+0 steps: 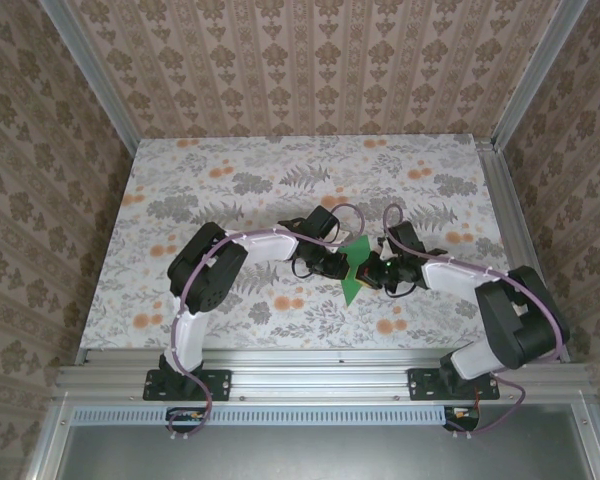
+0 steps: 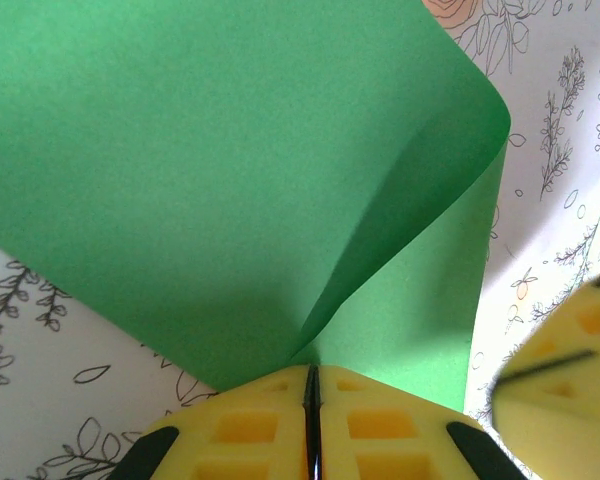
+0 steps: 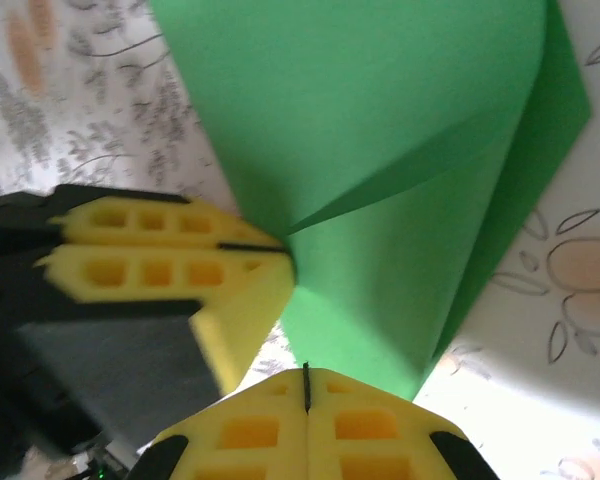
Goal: Fold a paper plane with a square sheet of paper (pick it up from the middle)
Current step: Third fold the triangle at the center of the table, then fourth fold the wing at the center of the table.
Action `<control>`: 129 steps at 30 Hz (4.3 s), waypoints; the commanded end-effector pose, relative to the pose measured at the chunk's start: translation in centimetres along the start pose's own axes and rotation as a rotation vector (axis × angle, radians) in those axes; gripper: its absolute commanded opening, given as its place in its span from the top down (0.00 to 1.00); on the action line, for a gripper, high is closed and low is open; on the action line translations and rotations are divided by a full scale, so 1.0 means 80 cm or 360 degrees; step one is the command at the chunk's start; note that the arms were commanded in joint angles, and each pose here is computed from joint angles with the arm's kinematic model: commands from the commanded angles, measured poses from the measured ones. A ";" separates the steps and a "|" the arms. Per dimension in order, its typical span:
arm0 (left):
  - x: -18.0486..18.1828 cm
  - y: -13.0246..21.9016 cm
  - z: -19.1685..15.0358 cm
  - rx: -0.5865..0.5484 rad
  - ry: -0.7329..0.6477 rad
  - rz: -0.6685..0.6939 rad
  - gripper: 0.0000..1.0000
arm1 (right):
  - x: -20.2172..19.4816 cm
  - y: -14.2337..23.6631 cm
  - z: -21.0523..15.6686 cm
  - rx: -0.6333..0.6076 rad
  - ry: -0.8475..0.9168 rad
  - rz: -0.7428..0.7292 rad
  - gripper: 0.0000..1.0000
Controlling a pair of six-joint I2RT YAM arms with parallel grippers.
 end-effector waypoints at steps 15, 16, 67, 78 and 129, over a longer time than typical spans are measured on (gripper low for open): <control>0.089 -0.029 -0.071 0.0293 0.0082 0.0465 0.90 | -0.056 -0.021 0.015 -0.0020 -0.0034 -0.0365 0.97; 0.091 -0.028 -0.071 0.0293 0.0080 0.0482 0.90 | -0.059 -0.019 0.014 -0.0029 -0.0043 -0.0388 0.97; 0.103 -0.030 -0.084 0.0322 0.0093 0.0503 0.90 | -0.096 0.005 0.056 -0.0258 -0.0105 -0.0515 0.99; 0.103 -0.032 -0.085 0.0317 0.0113 0.0486 0.90 | -0.026 0.026 0.061 -0.0282 0.0051 -0.0099 0.99; 0.091 -0.023 -0.078 0.0297 0.0102 0.0447 0.90 | -0.046 0.033 0.064 -0.0214 0.0004 -0.0076 0.78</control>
Point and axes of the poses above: each hand's point on the last joint's axis, 136 mm out from that joint toward the fingers, its own y axis back along the fingers, its own x axis along the line the jaws close on, z = x × y, the point moved 3 cm from there along y, back along the fingers, and after that the axes turned 8 degrees about y, right-handed, at the moved point
